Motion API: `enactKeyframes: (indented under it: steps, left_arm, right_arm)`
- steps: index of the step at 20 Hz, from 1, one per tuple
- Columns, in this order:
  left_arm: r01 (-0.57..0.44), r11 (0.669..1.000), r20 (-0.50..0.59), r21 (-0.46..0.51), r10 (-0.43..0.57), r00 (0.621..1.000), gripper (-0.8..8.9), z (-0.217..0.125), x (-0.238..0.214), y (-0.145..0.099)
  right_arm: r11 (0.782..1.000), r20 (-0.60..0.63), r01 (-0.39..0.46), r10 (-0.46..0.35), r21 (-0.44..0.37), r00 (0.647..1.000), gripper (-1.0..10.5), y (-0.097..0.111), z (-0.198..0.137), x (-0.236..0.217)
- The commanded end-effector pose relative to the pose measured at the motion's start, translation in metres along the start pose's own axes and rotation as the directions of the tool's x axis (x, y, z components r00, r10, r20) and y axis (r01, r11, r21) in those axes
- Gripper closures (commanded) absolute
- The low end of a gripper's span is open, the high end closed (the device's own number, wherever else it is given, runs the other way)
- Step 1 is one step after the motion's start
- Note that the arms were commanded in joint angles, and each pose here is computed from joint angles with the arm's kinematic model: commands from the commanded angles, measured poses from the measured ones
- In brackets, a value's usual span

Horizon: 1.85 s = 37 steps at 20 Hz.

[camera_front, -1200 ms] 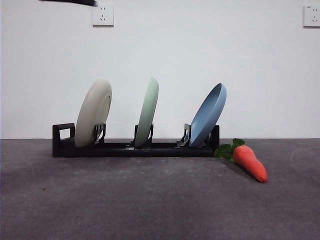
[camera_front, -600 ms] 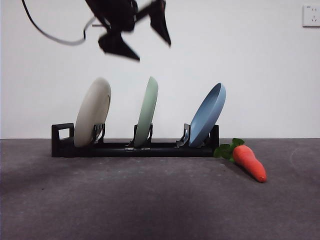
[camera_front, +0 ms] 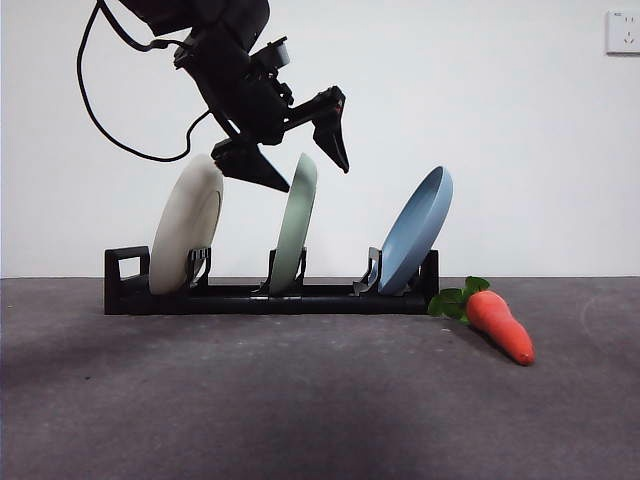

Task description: Take the green plate from the plate rack,put the plate on the table,take the carrot from the table,put the carrot in the plate

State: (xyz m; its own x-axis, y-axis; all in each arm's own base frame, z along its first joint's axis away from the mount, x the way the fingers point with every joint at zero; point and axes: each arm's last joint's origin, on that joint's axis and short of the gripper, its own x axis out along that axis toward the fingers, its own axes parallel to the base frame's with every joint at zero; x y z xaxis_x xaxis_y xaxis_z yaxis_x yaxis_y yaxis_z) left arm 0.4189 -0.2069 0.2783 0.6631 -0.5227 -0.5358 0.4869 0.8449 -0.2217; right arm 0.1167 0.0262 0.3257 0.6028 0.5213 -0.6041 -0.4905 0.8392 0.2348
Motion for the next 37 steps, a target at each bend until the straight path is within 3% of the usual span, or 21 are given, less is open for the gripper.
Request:
enactKeyframes:
  steps: [1, 7, 10, 19, 26, 31, 34, 36, 37]
  left_arm:
    - [0.009, 1.0, 0.001, 0.009, -0.009, 1.0, 6.97, -0.001, 0.004, -0.001]
    - [0.009, 1.0, -0.006, 0.008, -0.009, 1.0, 6.98, -0.002, 0.004, -0.001]
    - [0.009, 1.0, -0.009, 0.007, -0.009, 1.0, 8.22, -0.002, 0.004, -0.001]
    - [0.092, 0.994, 0.034, -0.06, -0.09, 0.995, 8.22, 0.005, -0.001, 0.002]
    - [0.124, 0.992, 0.12, -0.029, -0.12, 0.985, 8.22, 0.026, -0.034, -0.006]
    - [0.245, 0.969, 0.177, 0.045, -0.249, 0.952, 8.21, 0.047, -0.086, -0.03]
    - [0.248, 0.949, 0.118, 0.193, -0.273, 0.955, 8.21, 0.046, -0.126, -0.06]
    - [0.159, 0.932, 0.051, 0.325, -0.185, 0.981, 8.21, 0.036, -0.157, -0.085]
    - [0.081, 0.908, 0.026, 0.411, -0.101, 0.995, 8.21, 0.03, -0.172, -0.099]
  right_arm:
    - [1.0, 0.003, 0.001, -0.001, -0.005, 1.0, 2.9, 0.0, 0.001, -0.001]
    - [1.0, 0.003, 0.001, -0.001, -0.005, 1.0, 2.9, 0.0, 0.001, -0.001]
    - [1.0, 0.003, 0.001, -0.001, -0.005, 1.0, 2.9, 0.0, 0.001, -0.001]
    - [1.0, 0.003, 0.001, -0.001, -0.005, 1.0, 2.9, 0.0, 0.001, -0.001]
    - [1.0, 0.004, 0.001, -0.001, -0.005, 1.0, 2.9, 0.0, 0.001, -0.001]
    - [1.0, 0.004, 0.0, 0.0, -0.005, 1.0, 2.9, 0.0, 0.001, -0.001]
    - [1.0, 0.004, 0.001, -0.001, -0.005, 1.0, 2.9, 0.0, 0.001, -0.001]
    - [1.0, 0.004, 0.001, -0.001, -0.005, 1.0, 2.9, 0.0, 0.001, -0.001]
    - [1.0, 0.004, 0.001, -0.001, -0.005, 1.0, 2.9, 0.0, 0.001, -0.001]
